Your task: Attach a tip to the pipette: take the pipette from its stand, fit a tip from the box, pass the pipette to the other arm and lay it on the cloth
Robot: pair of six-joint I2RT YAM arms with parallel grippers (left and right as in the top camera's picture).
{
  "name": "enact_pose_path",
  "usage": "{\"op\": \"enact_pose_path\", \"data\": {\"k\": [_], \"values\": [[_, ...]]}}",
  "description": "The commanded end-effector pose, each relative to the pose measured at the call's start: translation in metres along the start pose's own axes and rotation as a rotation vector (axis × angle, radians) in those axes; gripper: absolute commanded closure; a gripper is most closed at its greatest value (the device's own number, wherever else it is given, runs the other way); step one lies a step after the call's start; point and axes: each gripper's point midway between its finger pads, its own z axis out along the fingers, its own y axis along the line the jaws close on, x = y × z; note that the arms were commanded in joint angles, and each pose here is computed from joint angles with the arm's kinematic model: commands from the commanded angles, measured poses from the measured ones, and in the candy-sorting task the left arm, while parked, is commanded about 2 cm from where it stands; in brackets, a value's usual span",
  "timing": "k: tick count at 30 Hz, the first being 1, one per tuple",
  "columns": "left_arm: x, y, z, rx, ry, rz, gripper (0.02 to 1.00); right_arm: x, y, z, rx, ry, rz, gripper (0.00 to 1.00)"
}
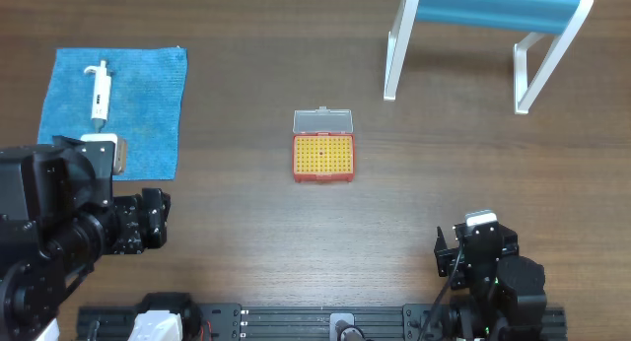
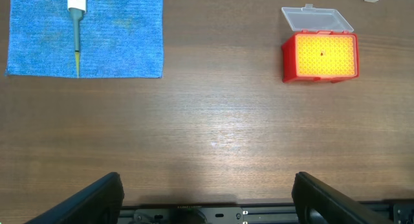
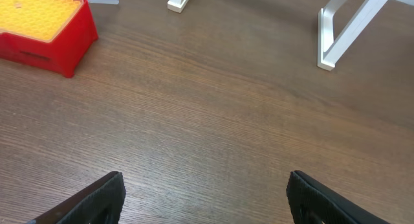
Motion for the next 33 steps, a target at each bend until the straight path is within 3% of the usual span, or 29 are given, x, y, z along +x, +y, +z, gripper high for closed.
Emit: {"op": "enact_pose_path", "data": {"k": [1, 3, 5, 10, 13, 16, 21, 26, 33], "values": [[0.006, 0.003, -0.001, -0.018, 0.001, -0.005, 0.172, -0.001, 0.0, 0.0, 0.0, -0.012, 0.009, 0.189], [0.003, 0.003, -0.001, -0.015, -0.041, 0.01, 0.169, -0.001, 0.0, 0.0, 0.0, -0.012, 0.009, 0.189], [-0.014, -0.008, 0.003, 0.05, -0.155, 0.013, 0.172, -0.001, 0.0, 0.0, 0.0, -0.012, 0.009, 0.189], [-0.071, -0.033, 0.039, 0.218, -0.622, 0.109, 0.169, -0.001, 0.0, 0.0, 0.0, -0.012, 0.009, 0.189], [-0.086, -0.034, 0.053, 0.23, -0.956, 0.17, 0.169, -0.001, 0.0, 0.0, 0.0, -0.012, 0.009, 0.189], [-0.072, -0.032, 0.067, 0.232, -1.145, 0.203, 0.172, -0.001, 0.0, 0.0, 0.0, -0.012, 0.009, 0.189], [-0.039, -0.025, 0.103, 0.218, -1.158, 0.195, 0.172, -0.001, 0.0, 0.0, 0.0, -0.012, 0.009, 0.187], [-0.03, -0.012, 0.118, 0.159, -1.163, 0.155, 0.172, -0.001, 0.0, 0.0, 0.0, -0.012, 0.009, 0.189], [-0.014, -0.009, 0.157, 0.161, -1.078, 0.146, 0.172, -0.001, 0.0, 0.0, 0.0, -0.012, 0.009, 0.189]]}}
